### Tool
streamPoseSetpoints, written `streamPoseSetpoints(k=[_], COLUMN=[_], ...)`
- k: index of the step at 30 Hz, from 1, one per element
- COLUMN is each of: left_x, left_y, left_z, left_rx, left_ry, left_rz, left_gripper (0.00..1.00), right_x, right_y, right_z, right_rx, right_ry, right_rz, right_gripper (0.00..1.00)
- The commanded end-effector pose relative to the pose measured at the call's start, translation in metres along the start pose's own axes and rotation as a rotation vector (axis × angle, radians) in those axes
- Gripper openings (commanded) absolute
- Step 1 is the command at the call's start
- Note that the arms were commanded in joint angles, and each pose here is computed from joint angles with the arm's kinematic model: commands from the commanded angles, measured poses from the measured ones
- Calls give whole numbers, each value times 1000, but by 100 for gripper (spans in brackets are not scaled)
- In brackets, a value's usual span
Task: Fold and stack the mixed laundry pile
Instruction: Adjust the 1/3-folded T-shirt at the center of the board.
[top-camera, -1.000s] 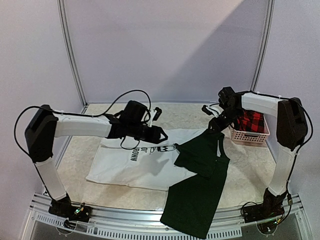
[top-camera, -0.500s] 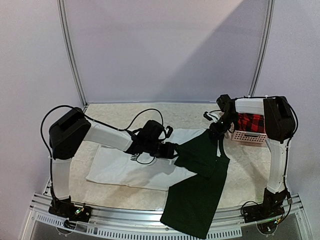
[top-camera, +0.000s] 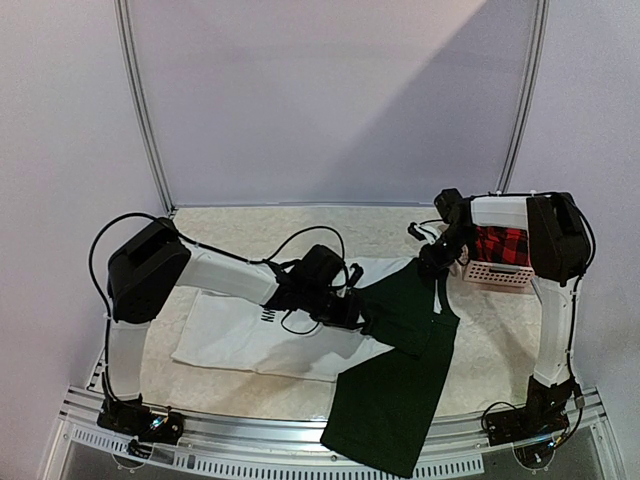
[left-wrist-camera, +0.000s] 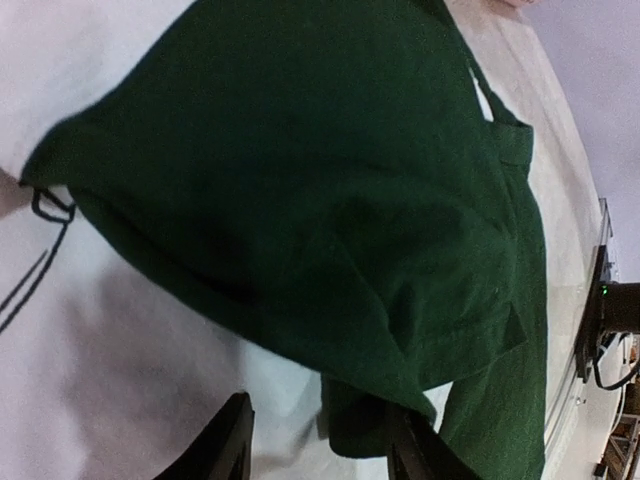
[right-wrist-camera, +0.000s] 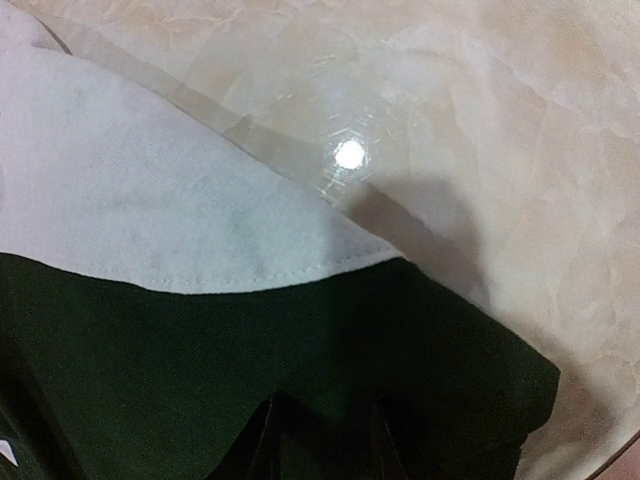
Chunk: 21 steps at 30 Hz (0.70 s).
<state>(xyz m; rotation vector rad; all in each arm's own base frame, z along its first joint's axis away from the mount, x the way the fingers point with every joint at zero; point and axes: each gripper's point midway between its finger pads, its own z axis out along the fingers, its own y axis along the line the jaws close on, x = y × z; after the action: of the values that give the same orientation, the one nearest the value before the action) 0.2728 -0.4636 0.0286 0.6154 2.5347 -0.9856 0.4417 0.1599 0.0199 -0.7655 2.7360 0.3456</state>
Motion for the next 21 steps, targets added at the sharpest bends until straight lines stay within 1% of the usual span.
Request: streamPoseSetpoints(k=[1, 5, 7, 8, 9, 11, 12, 16, 18, 21], left_x=[9, 7, 7, 8, 9, 11, 11, 12, 12, 13], left_y=[-14, -12, -16, -19, -21, -25, -25, -26, -22, -21], left_z=[-14, -36, -45, -47, -48, -45, -42, -31, -26, -20], left_rx=[-13, -70, -58, -48, -39, -29, -28, -25, -49, -54], left_ry=[42, 22, 9, 9, 13, 18, 21, 27, 30, 34], left_rz=[20, 21, 29, 36, 46, 63, 67, 65, 60, 66], left_gripper=[47, 50, 52, 53, 53, 54, 54, 54, 53, 49], right_x=[4, 3, -2, 2, 4, 19, 28, 79, 108, 125], right_y=[-11, -4, 5, 12, 21, 42, 56, 104, 123, 148], right_z=[6, -19, -54, -64, -82, -96, -104, -98, -85, -79], right_rx=[5, 7, 21, 10, -4, -46, -63, -93, -90, -98], right_ry=[9, -19, -81, -88, -116, -117, -122, -46, 0, 12], right_rz=[26, 8, -25, -40, -83, -150, -211, -431, -549, -669], right_gripper=[31, 33, 35, 36, 37, 38, 38, 37, 37, 36])
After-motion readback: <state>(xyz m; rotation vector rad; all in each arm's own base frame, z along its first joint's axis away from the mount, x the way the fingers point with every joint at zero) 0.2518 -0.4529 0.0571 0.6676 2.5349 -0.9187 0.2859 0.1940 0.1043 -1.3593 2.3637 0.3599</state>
